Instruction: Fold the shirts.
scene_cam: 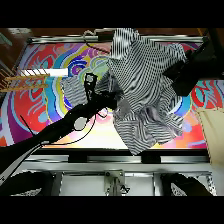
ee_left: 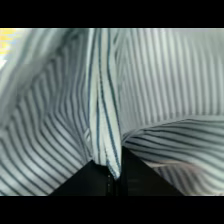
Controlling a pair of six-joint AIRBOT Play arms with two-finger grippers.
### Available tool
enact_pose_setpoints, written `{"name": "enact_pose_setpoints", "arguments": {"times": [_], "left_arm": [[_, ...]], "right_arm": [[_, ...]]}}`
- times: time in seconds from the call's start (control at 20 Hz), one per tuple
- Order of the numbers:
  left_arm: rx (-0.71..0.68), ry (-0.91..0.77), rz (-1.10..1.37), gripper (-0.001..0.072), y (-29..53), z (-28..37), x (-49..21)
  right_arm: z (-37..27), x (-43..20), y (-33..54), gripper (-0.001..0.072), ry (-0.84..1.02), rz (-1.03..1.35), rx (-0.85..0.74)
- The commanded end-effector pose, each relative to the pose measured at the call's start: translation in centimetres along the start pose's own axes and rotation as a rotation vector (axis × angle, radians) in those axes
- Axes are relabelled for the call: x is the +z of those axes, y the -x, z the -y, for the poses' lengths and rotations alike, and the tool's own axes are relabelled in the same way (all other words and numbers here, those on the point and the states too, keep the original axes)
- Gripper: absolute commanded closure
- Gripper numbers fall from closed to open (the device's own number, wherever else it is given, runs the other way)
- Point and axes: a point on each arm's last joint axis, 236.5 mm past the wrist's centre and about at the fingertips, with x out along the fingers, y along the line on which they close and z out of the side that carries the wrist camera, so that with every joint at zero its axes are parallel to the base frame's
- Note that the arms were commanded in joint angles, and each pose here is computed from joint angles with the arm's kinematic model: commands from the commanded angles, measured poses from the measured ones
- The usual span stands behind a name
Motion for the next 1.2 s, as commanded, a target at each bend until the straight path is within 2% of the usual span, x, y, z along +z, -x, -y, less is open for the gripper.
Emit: {"name": "enact_pose_setpoints", "arguments": {"times": [0.0, 0.3, 0.6, 0.8, 1.15], "left_arm": [[0.021, 0.044, 0.147, 0.0644, 0.6, -0.8, 4.0], [0.189, 0.106, 0.12, 0.0644, 4.8, -11.2, 8.8], [0.31, 0.131, 0.209, 0.0645, 7.3, -17.6, 12.9], [0.351, 0.145, 0.213, 0.0645, 8.5, -20.1, 14.5], [0.31, 0.152, 0.144, 0.0645, 8.2, -18.8, 15.0]], "right_arm": [[0.3, -0.3, 0.0, 0.0633, -0.008, -0.012, -0.015], [0.1, -0.1, 0.0, 0.0633, -0.008, -0.003, -0.005], [-1.5, 1.5, 0.1, 0.0632, -0.008, 0.062, 0.064], [-2.8, 2.8, 0.4, 0.0633, 0.019, 0.119, 0.117], [-2.4, 5.0, 0.7, 0.0633, 0.034, 0.214, 0.099]]}}
